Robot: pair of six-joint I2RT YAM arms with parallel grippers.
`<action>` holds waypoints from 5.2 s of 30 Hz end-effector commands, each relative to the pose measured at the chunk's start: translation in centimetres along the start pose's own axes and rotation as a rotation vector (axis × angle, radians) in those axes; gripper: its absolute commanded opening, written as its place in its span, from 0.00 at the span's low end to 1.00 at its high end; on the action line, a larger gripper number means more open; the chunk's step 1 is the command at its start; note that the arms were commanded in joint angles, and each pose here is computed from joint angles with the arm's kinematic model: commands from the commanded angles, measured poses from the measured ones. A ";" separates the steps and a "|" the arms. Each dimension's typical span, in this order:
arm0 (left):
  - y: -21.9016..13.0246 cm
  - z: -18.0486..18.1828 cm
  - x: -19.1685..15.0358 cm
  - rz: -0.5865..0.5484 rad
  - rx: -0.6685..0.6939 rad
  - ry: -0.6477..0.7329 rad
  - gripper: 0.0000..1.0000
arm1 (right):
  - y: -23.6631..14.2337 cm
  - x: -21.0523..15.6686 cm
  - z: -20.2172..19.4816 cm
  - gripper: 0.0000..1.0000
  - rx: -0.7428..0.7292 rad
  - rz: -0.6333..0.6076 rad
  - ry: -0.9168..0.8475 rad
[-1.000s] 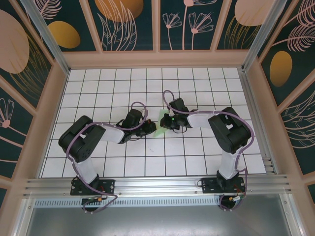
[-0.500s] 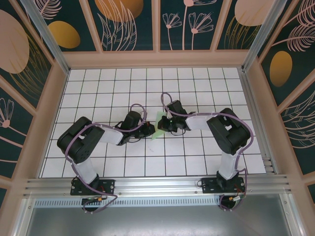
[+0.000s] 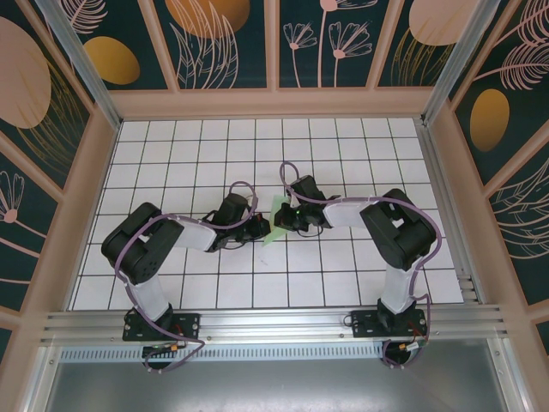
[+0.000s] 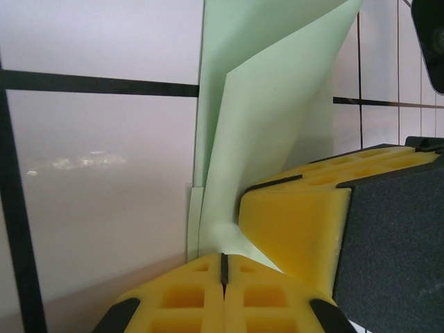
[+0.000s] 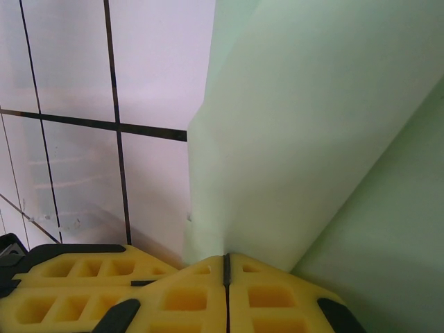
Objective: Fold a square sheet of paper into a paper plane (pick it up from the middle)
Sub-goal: Fourth fold the wing at the center of the table.
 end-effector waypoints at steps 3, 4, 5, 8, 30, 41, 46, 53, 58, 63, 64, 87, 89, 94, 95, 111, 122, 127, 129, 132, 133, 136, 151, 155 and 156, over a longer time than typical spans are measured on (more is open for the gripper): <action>0.7 3.7 -2.9 0.107 0.175 0.005 0.02 | -1.0 0.5 0.1 0.07 0.016 0.018 0.012; 0.7 3.9 -3.0 0.112 0.181 0.008 0.02 | -1.0 0.7 0.1 0.07 0.021 0.014 0.012; 0.7 4.1 -3.2 0.119 0.193 0.009 0.02 | -1.1 1.0 0.0 0.06 0.025 0.013 0.015; 0.6 4.6 -3.5 0.133 0.222 0.011 0.02 | -1.1 1.6 -0.3 0.07 0.037 0.009 0.017; 0.5 5.6 -4.0 0.163 0.288 0.027 0.01 | -1.8 2.8 1.8 0.06 0.077 -0.019 -0.078; 0.3 5.9 -4.2 0.174 0.313 0.039 0.01 | -0.7 3.5 -1.0 0.06 0.017 -0.013 -0.044; 0.3 6.3 -4.7 0.196 0.319 0.045 0.02 | -0.4 3.8 -0.8 0.06 0.013 -0.010 -0.059; 0.3 6.5 -5.3 0.218 0.324 0.052 0.01 | -1.4 6.4 -1.5 0.06 0.016 -0.051 -0.032; 0.4 6.5 -5.2 0.217 0.320 0.051 0.02 | -1.3 7.2 -1.7 0.06 0.009 -0.059 -0.027; 0.4 6.4 -5.1 0.214 0.319 0.051 0.02 | -0.9 7.0 -2.1 0.06 0.011 -0.042 -0.026; 0.4 6.4 -5.1 0.213 0.320 0.049 0.02 | -1.0 6.7 -1.9 0.06 0.023 -0.035 -0.031; 0.3 6.7 -5.3 0.220 0.338 0.046 0.01 | -1.3 5.2 -2.0 0.06 0.012 -0.016 -0.079; 0.3 6.6 -5.3 0.219 0.334 0.046 0.02 | -1.9 6.3 -1.8 0.07 0.019 -0.047 -0.074; 0.3 6.6 -5.2 0.219 0.334 0.046 0.01 | -3.5 8.2 -0.5 0.07 0.036 -0.115 -0.083; 0.4 6.6 -5.2 0.219 0.332 0.047 0.01 | -3.8 8.3 -0.2 0.08 0.043 -0.122 -0.090; 0.4 6.7 -5.2 0.219 0.335 0.042 0.01 | -1.3 1.1 0.9 0.07 0.082 0.048 -0.181; 0.4 6.9 -5.6 0.246 0.348 0.056 0.02 | 0.1 1.7 -1.9 0.07 0.000 0.087 -0.164; 0.2 7.1 -6.1 0.267 0.359 0.066 0.02 | -0.7 3.6 -2.5 0.07 0.002 0.059 -0.151; 0.1 7.3 -6.3 0.274 0.361 0.064 0.02 | -0.8 4.3 -2.6 0.07 0.004 0.048 -0.146; 0.0 7.4 -6.5 0.281 0.364 0.063 0.02 | -1.0 5.3 -2.9 0.07 0.006 0.034 -0.130; 0.0 7.4 -6.5 0.282 0.365 0.064 0.02 | -1.0 5.7 -2.9 0.07 0.009 0.027 -0.126; 0.0 7.5 -6.7 0.287 0.368 0.064 0.02 | -1.3 6.9 -3.2 0.07 0.012 0.004 -0.111; 0.0 7.7 -6.8 0.286 0.371 0.061 0.02 | -3.4 12.1 -5.4 0.07 -0.011 -0.131 -0.019; 0.1 7.5 -6.6 0.278 0.367 0.062 0.02 | -4.2 14.0 -5.3 0.07 -0.068 -0.187 -0.028; 0.1 7.4 -6.4 0.275 0.363 0.063 0.02 | -4.6 14.3 -4.9 0.07 -0.069 -0.199 -0.036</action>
Point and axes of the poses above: each hand's point on the last joint's axis, 136 mm out from that joint toward the fingers, its own y axis out along the fingers, its own z axis along the line the jaws close on, x = y × z, the point moved 4 cm from there along -y, back along the fingers, and after that the axes turned 12 degrees about y, right-handed, at the moved point
